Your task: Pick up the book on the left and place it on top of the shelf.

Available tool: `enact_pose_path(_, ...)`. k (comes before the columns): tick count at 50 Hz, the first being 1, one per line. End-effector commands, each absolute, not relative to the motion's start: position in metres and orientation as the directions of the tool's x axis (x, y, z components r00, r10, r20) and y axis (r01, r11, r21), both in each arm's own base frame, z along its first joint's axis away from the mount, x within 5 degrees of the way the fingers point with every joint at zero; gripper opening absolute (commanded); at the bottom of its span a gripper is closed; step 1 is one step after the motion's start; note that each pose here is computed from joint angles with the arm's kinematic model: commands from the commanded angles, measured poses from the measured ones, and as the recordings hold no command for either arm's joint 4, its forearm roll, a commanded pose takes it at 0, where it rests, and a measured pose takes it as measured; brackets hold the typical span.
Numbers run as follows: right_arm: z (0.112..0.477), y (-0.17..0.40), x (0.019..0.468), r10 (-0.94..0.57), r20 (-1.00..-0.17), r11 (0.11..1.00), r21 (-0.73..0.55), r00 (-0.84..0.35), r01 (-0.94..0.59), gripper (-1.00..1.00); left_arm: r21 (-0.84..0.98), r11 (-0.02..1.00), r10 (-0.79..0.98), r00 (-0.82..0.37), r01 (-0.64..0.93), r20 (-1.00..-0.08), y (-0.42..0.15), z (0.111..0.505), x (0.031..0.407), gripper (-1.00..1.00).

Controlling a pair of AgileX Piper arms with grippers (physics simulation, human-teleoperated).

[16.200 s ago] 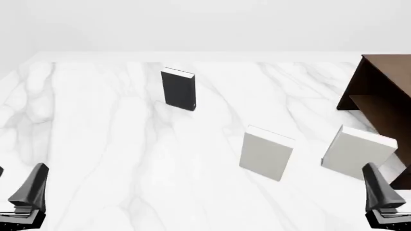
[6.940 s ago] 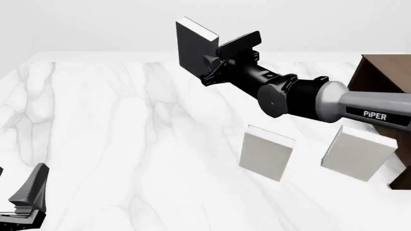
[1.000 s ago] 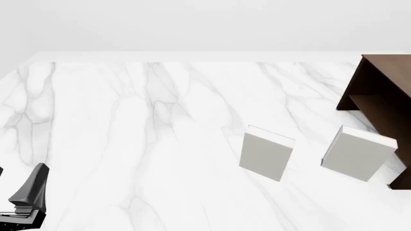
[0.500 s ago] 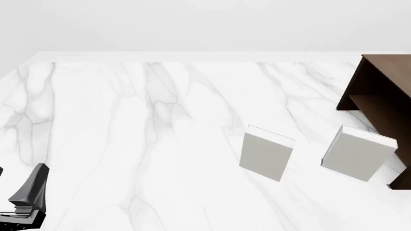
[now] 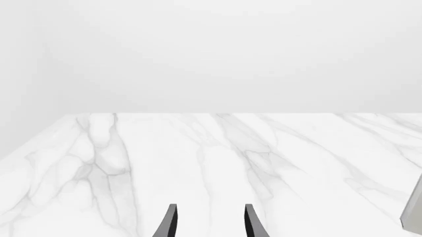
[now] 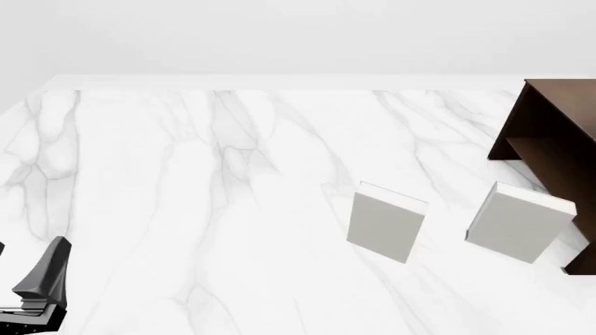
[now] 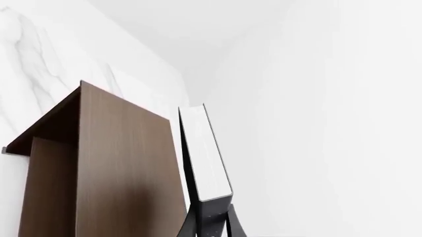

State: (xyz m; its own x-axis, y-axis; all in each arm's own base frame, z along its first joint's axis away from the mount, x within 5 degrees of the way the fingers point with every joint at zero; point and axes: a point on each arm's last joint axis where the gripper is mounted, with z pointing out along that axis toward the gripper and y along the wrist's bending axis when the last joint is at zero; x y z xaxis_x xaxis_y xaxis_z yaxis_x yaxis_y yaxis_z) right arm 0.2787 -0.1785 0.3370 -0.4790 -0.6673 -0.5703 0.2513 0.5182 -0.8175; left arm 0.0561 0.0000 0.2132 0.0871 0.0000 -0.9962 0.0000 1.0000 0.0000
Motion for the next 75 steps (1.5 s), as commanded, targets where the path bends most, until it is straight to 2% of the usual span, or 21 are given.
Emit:
enact_pose_path(1, 0.337, -0.187, 0.285, -0.662, -0.582, 0.513, -0.811, -0.472, 0.281, -1.0, 0.0, 1.0, 0.0, 0.087, 0.0, -0.996, 0.0, 0.213, 0.056, 1.0)
enact_pose_path(29, 0.314, -0.199, 0.293, -0.648, -0.572, 0.516, -0.815, -0.503, 0.262, -1.0, 0.0, 1.0, 0.0, 0.087, 0.0, -0.996, 0.0, 0.213, 0.056, 1.0)
enact_pose_path(53, 0.289, -0.198, 0.299, -0.608, -0.605, 0.577, -0.782, -0.515, 0.237, -1.0, 0.0, 1.0, 0.0, 0.087, 0.0, -0.996, 0.0, 0.213, 0.056, 1.0)
enact_pose_path(54, 0.289, -0.198, 0.298, -0.606, -0.605, 0.579, -0.781, -0.516, 0.236, 1.0, 0.0, 1.0, 0.0, 0.087, 0.0, -0.996, 0.0, 0.213, 0.056, 1.0)
enact_pose_path(75, 0.283, -0.186, 0.274, -0.566, -0.652, 0.609, -0.743, -0.505, 0.277, 1.0, 0.0, 1.0, 0.0, 0.087, 0.0, -0.996, 0.0, 0.213, 0.056, 1.0)
